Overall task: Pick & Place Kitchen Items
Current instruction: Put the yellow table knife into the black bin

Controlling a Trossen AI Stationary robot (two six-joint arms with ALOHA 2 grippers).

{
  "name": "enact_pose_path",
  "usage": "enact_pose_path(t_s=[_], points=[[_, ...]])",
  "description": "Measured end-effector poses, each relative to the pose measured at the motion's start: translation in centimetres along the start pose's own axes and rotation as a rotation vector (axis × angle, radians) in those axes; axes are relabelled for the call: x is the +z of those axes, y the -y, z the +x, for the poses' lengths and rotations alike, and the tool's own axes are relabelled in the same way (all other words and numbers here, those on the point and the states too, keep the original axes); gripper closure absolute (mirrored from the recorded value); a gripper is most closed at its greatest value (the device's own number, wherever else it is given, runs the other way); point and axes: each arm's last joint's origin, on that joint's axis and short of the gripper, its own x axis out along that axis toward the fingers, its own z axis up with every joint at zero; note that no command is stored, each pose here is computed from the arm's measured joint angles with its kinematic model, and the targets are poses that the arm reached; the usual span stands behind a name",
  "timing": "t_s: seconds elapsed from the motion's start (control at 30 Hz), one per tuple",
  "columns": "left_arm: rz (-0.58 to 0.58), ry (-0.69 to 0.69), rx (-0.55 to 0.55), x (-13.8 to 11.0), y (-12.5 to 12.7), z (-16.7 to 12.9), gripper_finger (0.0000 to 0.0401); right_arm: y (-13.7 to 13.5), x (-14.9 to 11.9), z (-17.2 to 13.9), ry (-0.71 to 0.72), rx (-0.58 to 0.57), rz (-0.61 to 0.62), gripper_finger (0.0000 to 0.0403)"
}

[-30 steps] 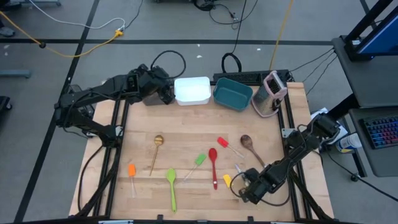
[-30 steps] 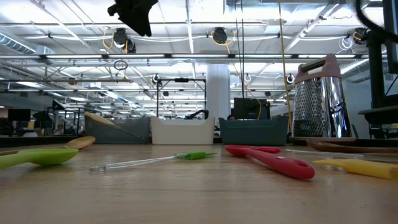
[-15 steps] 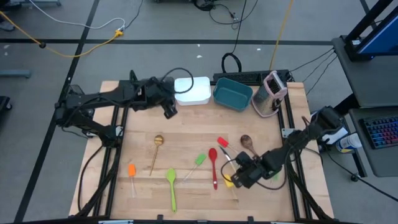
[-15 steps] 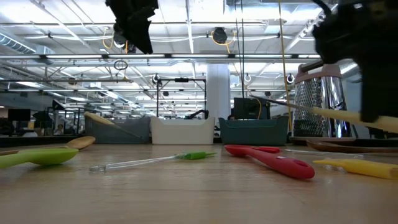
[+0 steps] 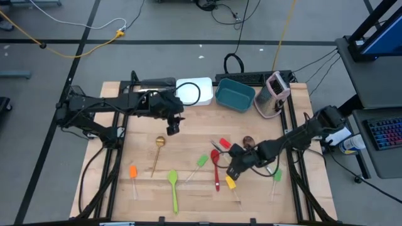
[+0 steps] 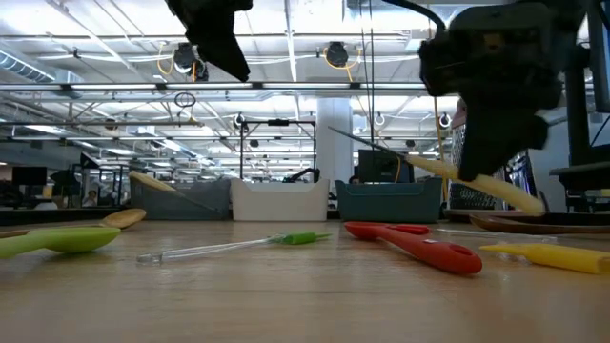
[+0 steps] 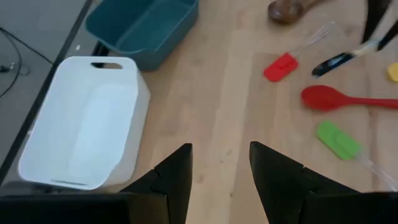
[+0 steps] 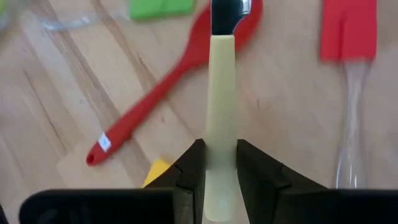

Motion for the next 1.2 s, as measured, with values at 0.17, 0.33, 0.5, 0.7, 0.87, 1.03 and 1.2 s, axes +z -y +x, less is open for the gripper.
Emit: enact_pose_path(t_s=[0.17,0.33,0.5,0.7,0.87,1.03,1.2], points=[[0.023,0.029,-0.024,0.0,1.1,0.1,0.0235,0.5,2.0,0.3,0.055,0.026,-0.089,0.0339],[0.030,0.053,-0.065,-1.1,2.4,1.7,0.0235,1.0,3.7,0.5,0.107,0.040,-0.160,0.0335],[-0.008,0.073,-0.121,-2.6,3.5,3.2,0.0235,1.2,5.2,0.5,0.182,0.067,-0.232,0.0338],[-0.033,0.109,-0.157,-3.4,4.7,3.5,0.0235,1.2,7.1,0.3,0.302,0.114,-0.334,0.0335],[-0.024,0.184,-0.194,-4.5,5.4,2.1,0.0235,0.9,8.5,-0.1,0.415,0.149,-0.432,0.0338],[-0.050,0.400,-0.234,-6.0,5.3,0.2,0.0235,0.3,9.7,-1.3,0.568,0.185,-0.549,0.0334],[-0.073,0.515,-0.254,-8.2,5.1,0.0,0.0235,-0.3,11.3,-2.6,0.777,0.227,-0.634,0.0336]])
